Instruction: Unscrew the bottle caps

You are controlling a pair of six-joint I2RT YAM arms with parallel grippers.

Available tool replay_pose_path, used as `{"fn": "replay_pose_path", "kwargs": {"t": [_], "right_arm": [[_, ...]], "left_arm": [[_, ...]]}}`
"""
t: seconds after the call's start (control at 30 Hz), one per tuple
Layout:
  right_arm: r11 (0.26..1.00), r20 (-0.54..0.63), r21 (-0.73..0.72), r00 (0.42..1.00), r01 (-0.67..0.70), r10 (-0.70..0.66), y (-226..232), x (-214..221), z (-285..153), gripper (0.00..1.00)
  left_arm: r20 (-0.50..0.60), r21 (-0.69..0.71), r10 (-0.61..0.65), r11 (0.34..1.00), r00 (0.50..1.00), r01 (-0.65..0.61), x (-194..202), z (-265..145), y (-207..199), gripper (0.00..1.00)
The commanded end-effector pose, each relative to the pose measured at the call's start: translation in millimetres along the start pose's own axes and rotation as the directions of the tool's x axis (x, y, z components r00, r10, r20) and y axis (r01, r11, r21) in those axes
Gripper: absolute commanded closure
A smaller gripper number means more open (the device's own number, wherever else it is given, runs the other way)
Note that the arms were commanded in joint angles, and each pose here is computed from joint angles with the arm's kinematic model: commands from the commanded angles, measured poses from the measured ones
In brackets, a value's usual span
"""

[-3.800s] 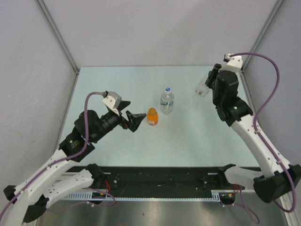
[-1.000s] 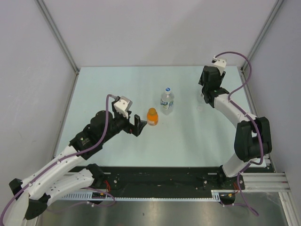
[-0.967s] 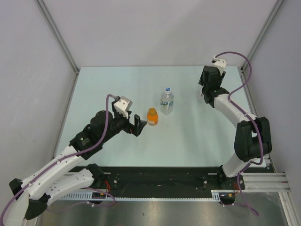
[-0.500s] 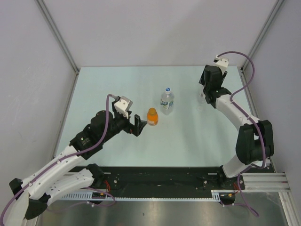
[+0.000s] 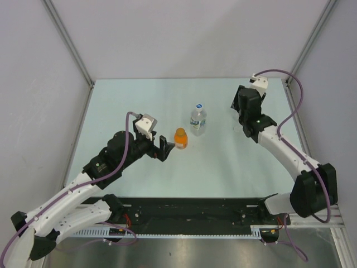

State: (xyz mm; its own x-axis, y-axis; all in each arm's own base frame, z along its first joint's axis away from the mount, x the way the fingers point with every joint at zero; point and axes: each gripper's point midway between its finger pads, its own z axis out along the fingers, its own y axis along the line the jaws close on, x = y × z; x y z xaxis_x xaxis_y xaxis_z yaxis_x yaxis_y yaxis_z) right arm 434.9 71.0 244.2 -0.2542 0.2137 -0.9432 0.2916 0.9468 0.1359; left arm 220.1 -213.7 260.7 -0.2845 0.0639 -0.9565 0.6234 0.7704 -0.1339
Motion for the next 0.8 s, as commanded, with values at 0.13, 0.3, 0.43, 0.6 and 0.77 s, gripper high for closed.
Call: {"fn": "replay_pose_path", "kwargs": {"t": [0.13,0.3,0.43,0.6,0.77], "right_arm": [[0.951,0.221,-0.307,0.975,0.039,0.032,65,-15,-105,0.43],[0.825,0.169,-0.566,0.978,-0.007,0.124,122,-4,-142,0.17],[0.81,0.098,-0.586,0.994,0.02,0.046,144,18,-129,0.03],[0.819,0.057,-0.574,0.998,-0.001,0.041,155,26,-102,0.04],[0.829,0.066,-0.559,0.996,-0.007,0.053,165,21,-86,0.05]], "left_arm": [[0.056,-0.029,-0.076,0.997,0.996,0.078,-17,5,1,0.0],[0.077,-0.057,-0.145,0.987,0.986,0.15,-22,10,4,0.0],[0.078,-0.091,-0.196,0.975,0.978,0.202,-17,13,8,0.0],[0.069,-0.105,-0.221,0.968,0.973,0.227,-9,10,11,0.0],[0.055,-0.096,-0.226,0.968,0.973,0.231,-3,7,9,0.0]]}}
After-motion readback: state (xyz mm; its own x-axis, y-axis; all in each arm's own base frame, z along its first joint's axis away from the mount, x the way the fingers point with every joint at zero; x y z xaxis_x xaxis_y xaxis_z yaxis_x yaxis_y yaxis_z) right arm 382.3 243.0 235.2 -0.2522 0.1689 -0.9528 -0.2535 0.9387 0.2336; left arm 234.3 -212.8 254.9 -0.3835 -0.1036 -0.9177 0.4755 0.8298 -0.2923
